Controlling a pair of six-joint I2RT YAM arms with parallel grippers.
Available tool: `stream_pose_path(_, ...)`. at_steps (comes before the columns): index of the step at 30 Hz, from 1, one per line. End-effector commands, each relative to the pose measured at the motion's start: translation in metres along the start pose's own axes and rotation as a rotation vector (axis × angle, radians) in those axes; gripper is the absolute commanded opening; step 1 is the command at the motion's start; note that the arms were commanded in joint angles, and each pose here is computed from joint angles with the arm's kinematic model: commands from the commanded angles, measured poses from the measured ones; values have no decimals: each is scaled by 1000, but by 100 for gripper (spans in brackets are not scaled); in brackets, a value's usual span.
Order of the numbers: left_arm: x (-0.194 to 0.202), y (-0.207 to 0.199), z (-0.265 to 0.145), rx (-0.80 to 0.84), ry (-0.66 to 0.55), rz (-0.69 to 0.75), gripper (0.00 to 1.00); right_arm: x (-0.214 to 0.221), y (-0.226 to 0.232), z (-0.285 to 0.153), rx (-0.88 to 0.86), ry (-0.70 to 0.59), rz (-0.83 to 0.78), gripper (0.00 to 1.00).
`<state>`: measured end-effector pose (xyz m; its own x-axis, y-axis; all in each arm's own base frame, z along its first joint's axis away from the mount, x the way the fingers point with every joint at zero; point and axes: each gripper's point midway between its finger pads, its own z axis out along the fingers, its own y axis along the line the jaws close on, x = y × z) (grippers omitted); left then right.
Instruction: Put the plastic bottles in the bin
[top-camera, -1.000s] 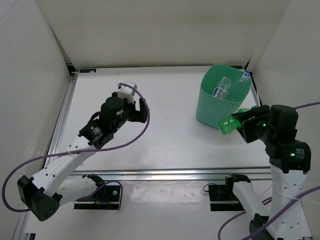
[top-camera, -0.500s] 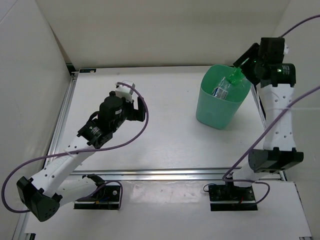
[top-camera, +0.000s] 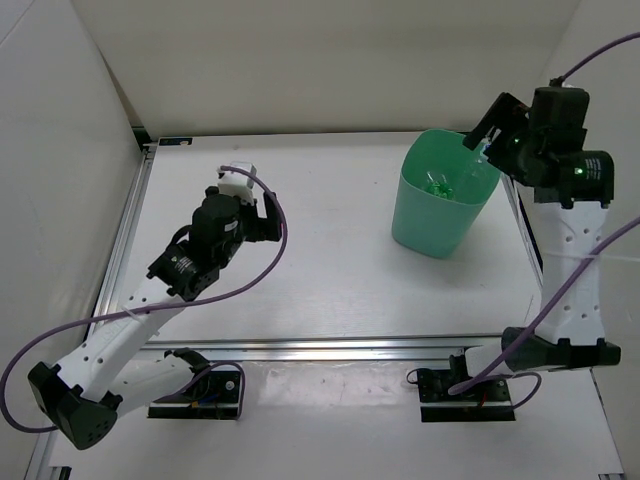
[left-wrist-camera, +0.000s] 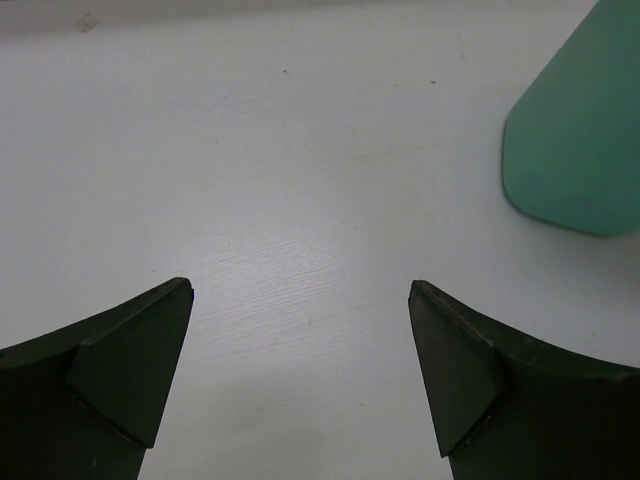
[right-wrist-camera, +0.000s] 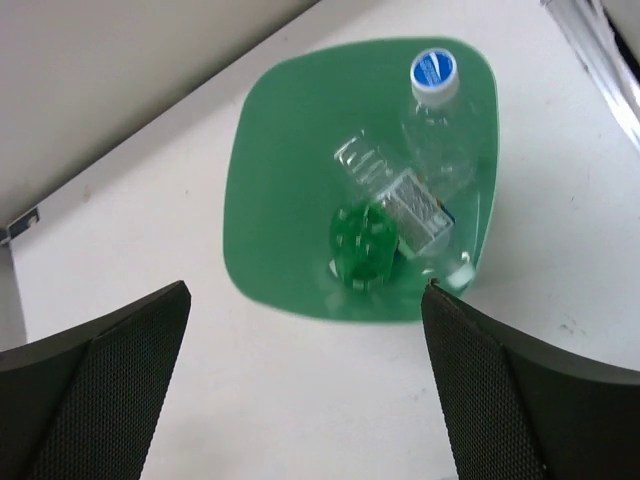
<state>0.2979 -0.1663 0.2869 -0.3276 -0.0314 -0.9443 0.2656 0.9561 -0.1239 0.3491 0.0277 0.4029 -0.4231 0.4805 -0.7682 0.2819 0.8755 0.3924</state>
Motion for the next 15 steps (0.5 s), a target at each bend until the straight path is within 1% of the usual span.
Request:
stream_pose_path(1,-7,16,-7,-77,-18,-92,100,36,-2,-9,-56,180,-22,100)
stream_pose_path(2,2,20,-5,-96,3,-137,100,54,-12,-10,-30,258,-15,100)
stream_pose_path(3,3,27,-6,-125,-6,-166,100,66,-13,-9,-33,308,-11,100)
stream_pose_path(4,16,33,-5,-156,20,-178,100,78,-17,-6,-26,358,8,100)
stream_pose_path(5,18,41,-10,-191,14,-238,100,100,-19,-7,-47,425,19,100)
stream_pose_path(6,23,53,-12,-252,8,-266,100,111,-20,-7,-62,450,24,100)
stream_pose_path(7,28,64,-17,-301,4,-295,100,119,-21,-8,-84,462,17,100)
stream_pose_path(8,33,70,-20,-338,-2,-348,100,116,-17,-15,-140,411,-4,100)
stream_pose_path(9,40,88,-27,-430,-7,-357,100,131,-18,-14,-164,445,4,100)
stream_pose_path(11,46,104,-39,-511,-27,-368,100,128,-21,-19,-174,415,-5,100)
stream_pose_path(12,44,121,-50,-613,-70,-372,100,131,-22,-21,-167,427,-3,100)
stream_pose_path(13,58,136,-65,-706,-42,-359,100,131,-22,-21,-167,427,-3,100)
stream_pose_path(14,65,149,-76,-791,-45,-366,100,136,-25,-21,-155,448,0,100)
stream_pose_path(15,62,165,-92,-917,-146,-456,100,139,-27,-21,-143,453,-8,100)
